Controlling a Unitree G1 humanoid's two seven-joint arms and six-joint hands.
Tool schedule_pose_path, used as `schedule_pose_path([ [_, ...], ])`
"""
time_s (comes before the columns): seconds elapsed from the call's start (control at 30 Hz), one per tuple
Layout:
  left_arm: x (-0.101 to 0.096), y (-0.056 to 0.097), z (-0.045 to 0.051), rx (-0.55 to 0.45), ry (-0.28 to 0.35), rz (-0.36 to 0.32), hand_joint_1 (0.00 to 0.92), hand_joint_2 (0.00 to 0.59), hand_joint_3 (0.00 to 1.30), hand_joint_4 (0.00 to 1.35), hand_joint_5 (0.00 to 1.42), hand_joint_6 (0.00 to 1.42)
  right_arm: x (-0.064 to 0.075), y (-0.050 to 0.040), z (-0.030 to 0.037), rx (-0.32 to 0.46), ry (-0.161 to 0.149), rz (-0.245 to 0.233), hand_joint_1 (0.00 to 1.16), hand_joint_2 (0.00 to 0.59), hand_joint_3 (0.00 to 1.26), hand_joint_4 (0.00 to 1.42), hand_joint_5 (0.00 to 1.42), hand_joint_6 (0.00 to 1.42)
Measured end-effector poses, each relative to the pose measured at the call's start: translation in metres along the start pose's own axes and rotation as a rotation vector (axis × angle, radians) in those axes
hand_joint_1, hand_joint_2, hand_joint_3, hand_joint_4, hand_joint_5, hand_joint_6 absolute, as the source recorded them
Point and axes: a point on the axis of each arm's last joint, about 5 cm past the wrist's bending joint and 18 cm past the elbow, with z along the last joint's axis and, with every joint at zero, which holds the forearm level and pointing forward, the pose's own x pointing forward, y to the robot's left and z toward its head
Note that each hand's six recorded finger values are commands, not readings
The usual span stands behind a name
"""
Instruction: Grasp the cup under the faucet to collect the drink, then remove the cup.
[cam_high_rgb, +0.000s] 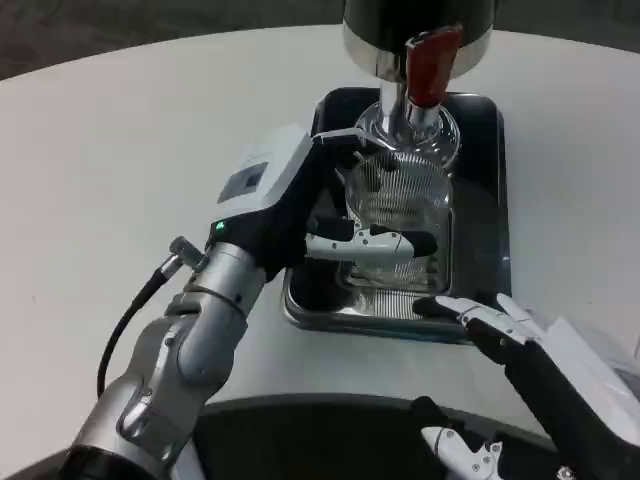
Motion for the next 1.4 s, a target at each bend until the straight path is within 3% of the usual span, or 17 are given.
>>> schedule_pose_path([
  [0.13,0.0000,0.0001,-0.0001,0.000,0.001,0.000,0.581,0.022,0.62,0.60,0.73,0.46,0.0004,0.0001,-0.0001,0.000,-0.001,0.000,0.63,0.421,0.19,0.13,0.03,0.00],
  [0.2,-0.0001,0.0001,-0.0002,0.000,0.001,0.000,0.464,0.032,0.53,0.52,0.68,0.46,0.0005,0.0001,-0.0002,0.000,0.000,0.001,0.63,0.421,0.19,0.13,0.03,0.00],
  [0.23,-0.0003,0.0000,-0.0003,0.000,0.001,0.001,0.357,0.044,0.51,0.52,0.65,0.45,0.0005,0.0002,-0.0002,0.000,0.000,0.001,0.63,0.421,0.19,0.13,0.03,0.00],
  [0.3,-0.0007,-0.0004,-0.0006,-0.001,0.003,0.001,0.276,0.047,0.44,0.42,0.59,0.44,0.0005,0.0002,-0.0003,0.001,0.001,0.001,0.63,0.421,0.19,0.13,0.03,0.00],
  [0.4,-0.0015,-0.0006,-0.0014,0.000,0.008,0.001,0.256,0.045,0.37,0.34,0.51,0.43,0.0005,0.0002,-0.0004,0.001,0.003,0.001,0.63,0.421,0.19,0.13,0.03,0.00],
  [0.5,-0.0037,-0.0023,-0.0030,-0.002,0.018,-0.004,0.254,0.034,0.12,0.07,0.30,0.32,0.0004,0.0002,-0.0004,0.001,0.003,0.001,0.63,0.421,0.19,0.13,0.03,0.00],
  [0.6,-0.0041,-0.0020,-0.0035,-0.002,0.021,-0.003,0.270,0.031,0.06,0.00,0.22,0.25,0.0005,0.0002,-0.0004,0.002,0.003,0.000,0.63,0.421,0.20,0.13,0.03,0.00],
  [0.9,-0.0042,-0.0016,-0.0038,-0.003,0.022,-0.001,0.267,0.020,0.03,0.00,0.14,0.18,0.0012,0.0010,-0.0007,0.011,0.006,-0.001,0.63,0.421,0.20,0.13,0.04,0.00],
  [1.13,-0.0041,-0.0014,-0.0036,-0.004,0.021,0.000,0.125,0.000,0.00,0.00,0.11,0.14,0.0018,0.0017,-0.0012,0.016,0.010,0.000,0.63,0.424,0.20,0.13,0.04,0.00],
  [1.4,-0.0034,0.0053,0.0022,-0.011,-0.002,0.025,0.089,0.000,0.00,0.00,0.08,0.11,0.0021,0.0017,-0.0014,0.016,0.011,-0.002,0.63,0.426,0.20,0.13,0.04,0.00],
])
